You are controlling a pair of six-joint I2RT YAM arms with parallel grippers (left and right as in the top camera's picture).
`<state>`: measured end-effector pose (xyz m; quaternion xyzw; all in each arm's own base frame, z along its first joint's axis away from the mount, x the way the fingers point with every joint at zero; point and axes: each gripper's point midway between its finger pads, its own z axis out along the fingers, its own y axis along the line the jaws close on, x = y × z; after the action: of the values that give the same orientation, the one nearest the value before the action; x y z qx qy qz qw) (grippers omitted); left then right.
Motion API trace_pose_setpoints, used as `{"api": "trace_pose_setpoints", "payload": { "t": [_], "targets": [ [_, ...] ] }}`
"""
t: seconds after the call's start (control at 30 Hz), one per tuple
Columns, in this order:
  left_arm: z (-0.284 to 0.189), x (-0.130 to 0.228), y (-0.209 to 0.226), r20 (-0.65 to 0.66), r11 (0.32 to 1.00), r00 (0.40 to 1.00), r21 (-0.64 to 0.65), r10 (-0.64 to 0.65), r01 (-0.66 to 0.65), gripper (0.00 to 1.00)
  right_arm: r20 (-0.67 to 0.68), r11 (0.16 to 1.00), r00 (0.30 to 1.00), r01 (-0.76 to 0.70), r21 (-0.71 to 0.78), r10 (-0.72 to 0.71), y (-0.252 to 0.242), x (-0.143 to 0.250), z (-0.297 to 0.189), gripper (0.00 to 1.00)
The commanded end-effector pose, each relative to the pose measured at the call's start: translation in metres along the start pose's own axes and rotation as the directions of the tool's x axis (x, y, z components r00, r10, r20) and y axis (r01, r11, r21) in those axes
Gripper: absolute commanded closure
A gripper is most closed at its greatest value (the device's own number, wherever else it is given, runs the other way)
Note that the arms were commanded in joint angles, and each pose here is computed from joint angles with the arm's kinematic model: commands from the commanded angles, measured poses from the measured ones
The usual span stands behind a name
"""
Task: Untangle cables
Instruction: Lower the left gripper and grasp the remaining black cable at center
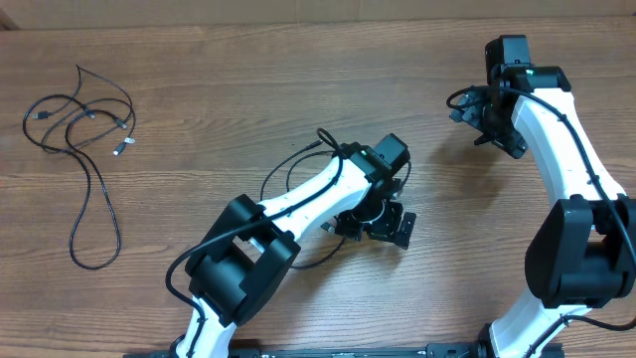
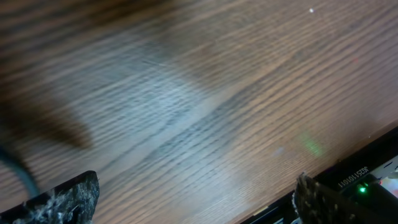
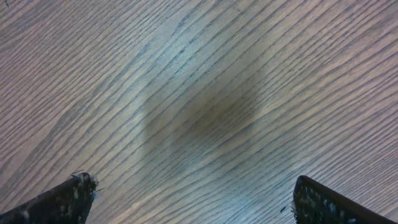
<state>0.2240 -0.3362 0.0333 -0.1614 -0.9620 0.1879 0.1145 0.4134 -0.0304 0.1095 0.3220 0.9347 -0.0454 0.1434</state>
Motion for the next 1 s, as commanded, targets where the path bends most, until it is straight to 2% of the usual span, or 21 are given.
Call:
{"api": "trace_pose_setpoints", "payload": {
  "t": [0.0, 0.63, 0.97],
  "targets": [
    [-0.004, 0.002, -0.004, 0.029, 1.0, 1.0, -0.021, -0.002, 0.003, 0.0, 0.017, 1.0, 1.0, 0.0, 0.001, 0.0, -0.002, -0.002, -0.004, 0.0],
    [-0.006, -0.023, 0.0, 0.139, 0.998, 0.99, -0.065, 0.033, -0.024, 0.01, 0.017, 1.0, 1.0, 0.0, 0.001, 0.0, -0.002, -0.002, -0.004, 0.0],
    [-0.01, -0.036, 0.013, 0.205, 0.989, 0.978, -0.147, 0.045, -0.015, 0.0, 0.017, 1.0, 1.0, 0.0, 0.001, 0.0, -0.002, -0.002, -0.004, 0.0]
  ]
}}
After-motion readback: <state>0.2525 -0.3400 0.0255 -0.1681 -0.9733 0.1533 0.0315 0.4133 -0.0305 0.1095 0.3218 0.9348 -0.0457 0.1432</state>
